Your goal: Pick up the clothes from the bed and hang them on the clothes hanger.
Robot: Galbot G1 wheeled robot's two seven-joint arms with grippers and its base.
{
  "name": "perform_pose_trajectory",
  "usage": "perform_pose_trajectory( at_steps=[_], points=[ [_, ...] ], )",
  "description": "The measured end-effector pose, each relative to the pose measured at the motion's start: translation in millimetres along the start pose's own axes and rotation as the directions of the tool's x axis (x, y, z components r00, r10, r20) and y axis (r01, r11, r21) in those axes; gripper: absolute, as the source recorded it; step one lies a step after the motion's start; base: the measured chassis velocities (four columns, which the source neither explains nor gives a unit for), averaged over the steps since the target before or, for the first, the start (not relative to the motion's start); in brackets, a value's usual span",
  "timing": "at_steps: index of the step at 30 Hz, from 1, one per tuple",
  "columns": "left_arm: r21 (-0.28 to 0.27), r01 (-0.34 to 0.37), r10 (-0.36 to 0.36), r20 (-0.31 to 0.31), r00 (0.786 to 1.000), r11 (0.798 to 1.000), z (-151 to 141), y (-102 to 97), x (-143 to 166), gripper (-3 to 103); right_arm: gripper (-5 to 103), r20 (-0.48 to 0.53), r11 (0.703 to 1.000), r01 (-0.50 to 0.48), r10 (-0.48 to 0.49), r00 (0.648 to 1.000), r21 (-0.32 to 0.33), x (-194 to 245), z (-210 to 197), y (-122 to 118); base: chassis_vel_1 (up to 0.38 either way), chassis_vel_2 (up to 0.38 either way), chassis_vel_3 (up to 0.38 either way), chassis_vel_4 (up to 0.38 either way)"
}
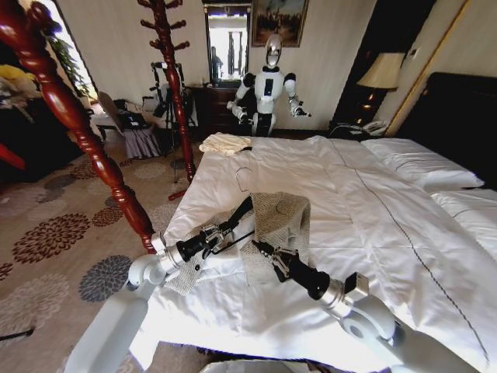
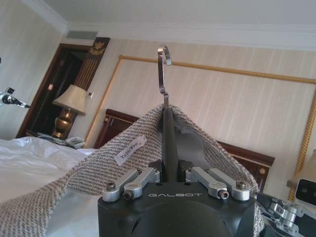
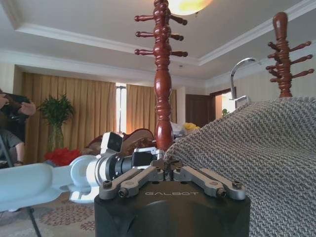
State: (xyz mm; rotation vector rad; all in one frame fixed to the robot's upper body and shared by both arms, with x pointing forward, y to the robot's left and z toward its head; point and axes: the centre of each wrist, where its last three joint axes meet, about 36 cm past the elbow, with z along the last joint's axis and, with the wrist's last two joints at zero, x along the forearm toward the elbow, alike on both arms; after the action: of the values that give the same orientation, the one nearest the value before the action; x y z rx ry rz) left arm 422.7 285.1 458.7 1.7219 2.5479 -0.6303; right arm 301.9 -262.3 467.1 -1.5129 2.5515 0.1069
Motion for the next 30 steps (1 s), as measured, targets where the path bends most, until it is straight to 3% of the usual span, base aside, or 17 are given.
perform_pose_trajectory(
  at_steps=[5, 6, 8, 11, 15, 19, 21, 22, 24, 26, 30],
  points=[
    [-0.014, -0.014, 0.014, -0.009, 1.0, 1.0, -5, 2.6, 12, 16, 25, 0.011, 0.996, 0.087, -0.087, 0.996, 0.0, 2, 9, 4, 0.0, 0.0, 0.0, 0.0],
    [-0.011, -0.021, 0.021, -0.012, 1.0, 1.0, -5, 5.9, 16, 16, 31, 0.006, 0.992, 0.124, -0.124, 0.992, 0.01, 3, 11, 5, 0.0, 0.0, 0.0, 0.0],
    [-0.006, -0.03, 0.03, -0.015, 0.999, 1.0, -3, 9.5, 19, 16, 31, 0.003, 0.988, 0.154, -0.154, 0.988, 0.018, 5, 12, 5, 0.0, 0.0, 0.0, 0.0],
    [0.006, -0.057, 0.057, -0.016, 0.998, 0.998, 5, 23.2, 26, 16, 47, -0.003, 0.973, 0.223, -0.223, 0.975, 0.051, 9, 13, 2, 0.0, 0.0, 0.0, 0.0],
    [0.014, -0.078, 0.078, -0.008, 0.997, 0.997, 8, 34.6, 30, 16, 58, 0.013, 0.976, 0.212, -0.212, 0.977, 0.047, 12, 10, -2, 0.0, 0.0, 0.0, 0.0],
    [0.028, -0.129, 0.129, 0.001, 0.992, 0.991, 9, 61.4, 43, 16, 80, 0.109, 0.997, 0.078, -0.079, 0.991, 0.022, 9, -16, -16, 0.0, 0.0, 0.0, 0.0],
    [0.031, -0.141, 0.141, 0.003, 0.99, 0.99, 8, 64.4, 45, 16, 80, 0.121, 0.999, 0.049, -0.051, 0.991, 0.02, 8, -21, -18, 0.0, 0.0, 0.0, 0.0],
    [0.039, -0.176, 0.175, 0.011, 0.984, 0.984, 2, 71.0, 50, 16, 85, 0.139, 0.999, -0.041, 0.04, 0.989, 0.01, 5, -36, -23, 0.0, 0.0, 0.0, 0.0],
    [0.041, -0.194, 0.194, 0.013, 0.981, 0.98, -1, 73.6, 53, 16, 90, 0.142, 0.996, -0.086, 0.083, 0.986, 0.011, 3, -43, -26, 0.0, 0.0, 0.0, 0.0],
    [0.032, -0.237, 0.237, 0.014, 0.971, 0.971, -12, 80.2, 61, 16, 99, 0.133, 0.977, -0.208, 0.201, 0.971, 0.038, 2, -67, -36, 0.0, 0.0, 0.0, 0.0],
    [0.017, -0.252, 0.252, 0.005, 0.968, 0.968, -20, 85.6, 69, 16, 100, 0.095, 0.949, -0.303, 0.295, 0.951, 0.084, 3, -91, -45, 0.0, 0.0, 0.0, 0.0]
  ],
)
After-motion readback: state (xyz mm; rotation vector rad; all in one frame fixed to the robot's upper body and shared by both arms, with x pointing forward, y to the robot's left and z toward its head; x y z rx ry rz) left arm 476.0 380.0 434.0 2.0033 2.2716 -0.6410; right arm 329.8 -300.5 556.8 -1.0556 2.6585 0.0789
